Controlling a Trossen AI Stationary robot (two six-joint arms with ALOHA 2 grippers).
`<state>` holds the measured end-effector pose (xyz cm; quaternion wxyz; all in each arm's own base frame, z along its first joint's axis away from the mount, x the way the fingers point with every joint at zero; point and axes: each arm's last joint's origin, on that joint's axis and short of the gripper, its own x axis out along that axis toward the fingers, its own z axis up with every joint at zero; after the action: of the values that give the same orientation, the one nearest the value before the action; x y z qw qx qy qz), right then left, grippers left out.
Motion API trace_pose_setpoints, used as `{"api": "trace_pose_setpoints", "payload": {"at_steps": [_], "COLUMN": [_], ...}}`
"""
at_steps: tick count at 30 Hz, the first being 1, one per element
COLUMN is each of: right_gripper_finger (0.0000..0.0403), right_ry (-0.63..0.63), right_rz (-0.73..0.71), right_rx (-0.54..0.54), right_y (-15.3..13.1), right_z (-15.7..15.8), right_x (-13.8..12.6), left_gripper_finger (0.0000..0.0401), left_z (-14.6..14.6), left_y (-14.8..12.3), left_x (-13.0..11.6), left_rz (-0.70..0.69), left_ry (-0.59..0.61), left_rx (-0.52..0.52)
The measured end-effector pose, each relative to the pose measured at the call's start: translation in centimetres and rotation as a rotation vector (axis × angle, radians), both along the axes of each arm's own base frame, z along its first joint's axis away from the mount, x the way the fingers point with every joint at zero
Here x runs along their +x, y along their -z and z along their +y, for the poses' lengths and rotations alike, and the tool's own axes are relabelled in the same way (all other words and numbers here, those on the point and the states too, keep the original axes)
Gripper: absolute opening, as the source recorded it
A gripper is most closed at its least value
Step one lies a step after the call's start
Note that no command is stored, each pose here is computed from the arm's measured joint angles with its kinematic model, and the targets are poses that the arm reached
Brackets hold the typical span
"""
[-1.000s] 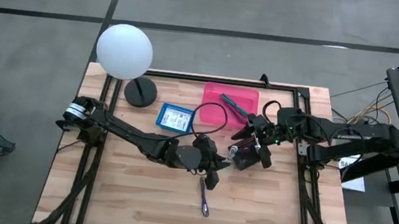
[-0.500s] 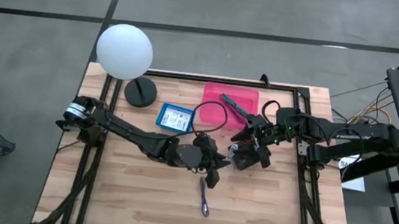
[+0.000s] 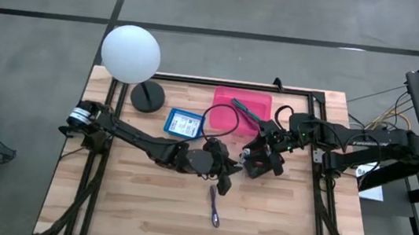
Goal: Pick and place items into bin
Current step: Put the white charger cable into the pink bin
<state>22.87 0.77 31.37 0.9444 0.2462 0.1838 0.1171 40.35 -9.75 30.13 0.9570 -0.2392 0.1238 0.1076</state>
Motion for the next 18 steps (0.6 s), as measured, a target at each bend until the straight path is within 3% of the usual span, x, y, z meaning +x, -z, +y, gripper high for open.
{"api": "trace_pose_setpoints", "payload": {"at_steps": [6,14,18], "right_gripper_finger": [0.0120,0.0025,0.0019], "right_ry": [0.004,0.012,0.013], "right_rz": [0.007,0.020,0.021], "right_rx": [0.011,0.037,0.036], "right_y": [0.06,0.10,0.11], "right_z": [0.00,0.00,0.00], "right_x": [0.06,0.07,0.07], "left_gripper_finger": [0.0022,0.0022,0.0026], "left_z": [0.10,0.12,0.14], "left_y": [-0.04,-0.02,0.00], "left_x": [0.03,0.03,0.03], "left_rz": [0.000,0.001,0.000], "left_ry": [-0.002,-0.001,-0.003], "left_rx": [0.003,0.006,0.000]}}
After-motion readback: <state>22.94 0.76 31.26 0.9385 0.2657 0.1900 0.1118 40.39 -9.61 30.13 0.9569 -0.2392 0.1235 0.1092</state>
